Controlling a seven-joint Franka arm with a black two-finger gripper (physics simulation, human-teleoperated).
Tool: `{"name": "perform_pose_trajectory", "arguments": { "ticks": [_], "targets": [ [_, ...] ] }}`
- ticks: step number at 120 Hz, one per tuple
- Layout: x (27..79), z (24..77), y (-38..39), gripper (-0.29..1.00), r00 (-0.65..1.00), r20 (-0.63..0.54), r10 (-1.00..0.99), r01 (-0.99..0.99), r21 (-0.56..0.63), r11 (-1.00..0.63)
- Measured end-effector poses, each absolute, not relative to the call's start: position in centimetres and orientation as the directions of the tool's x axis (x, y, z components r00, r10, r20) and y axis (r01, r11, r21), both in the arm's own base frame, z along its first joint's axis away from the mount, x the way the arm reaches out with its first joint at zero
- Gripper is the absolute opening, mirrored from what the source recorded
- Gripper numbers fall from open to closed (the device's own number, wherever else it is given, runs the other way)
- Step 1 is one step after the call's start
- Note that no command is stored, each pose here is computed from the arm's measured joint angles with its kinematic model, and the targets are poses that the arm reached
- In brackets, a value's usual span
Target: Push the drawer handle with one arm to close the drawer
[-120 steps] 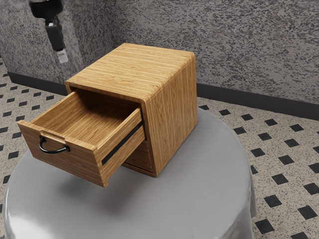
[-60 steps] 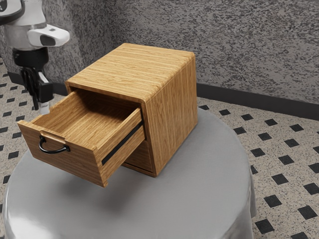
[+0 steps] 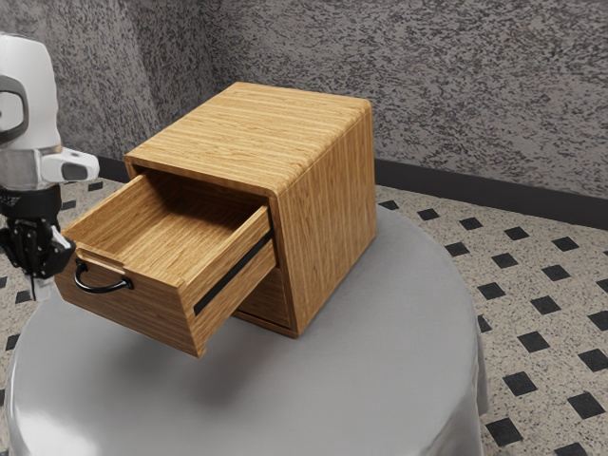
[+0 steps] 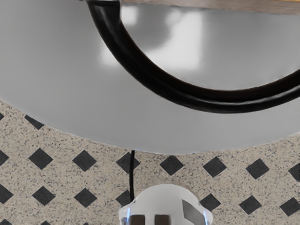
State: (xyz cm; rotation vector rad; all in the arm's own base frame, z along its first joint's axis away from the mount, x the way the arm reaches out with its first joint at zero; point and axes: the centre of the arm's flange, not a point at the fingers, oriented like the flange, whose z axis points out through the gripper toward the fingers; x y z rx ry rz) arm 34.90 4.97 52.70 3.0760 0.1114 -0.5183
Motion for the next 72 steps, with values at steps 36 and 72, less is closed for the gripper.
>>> {"name": "perform_pose_trajectory", "arguments": {
  "ticks": [36, 72],
  "targets": [
    [34.7, 51.6, 2.8, -0.08, 0.955, -0.279, 0.103, 0.119, 0.042, -0.992],
    [35.9, 51.5, 2.1, -0.08, 0.957, -0.257, 0.137, 0.152, 0.04, -0.988]
  ]
}}
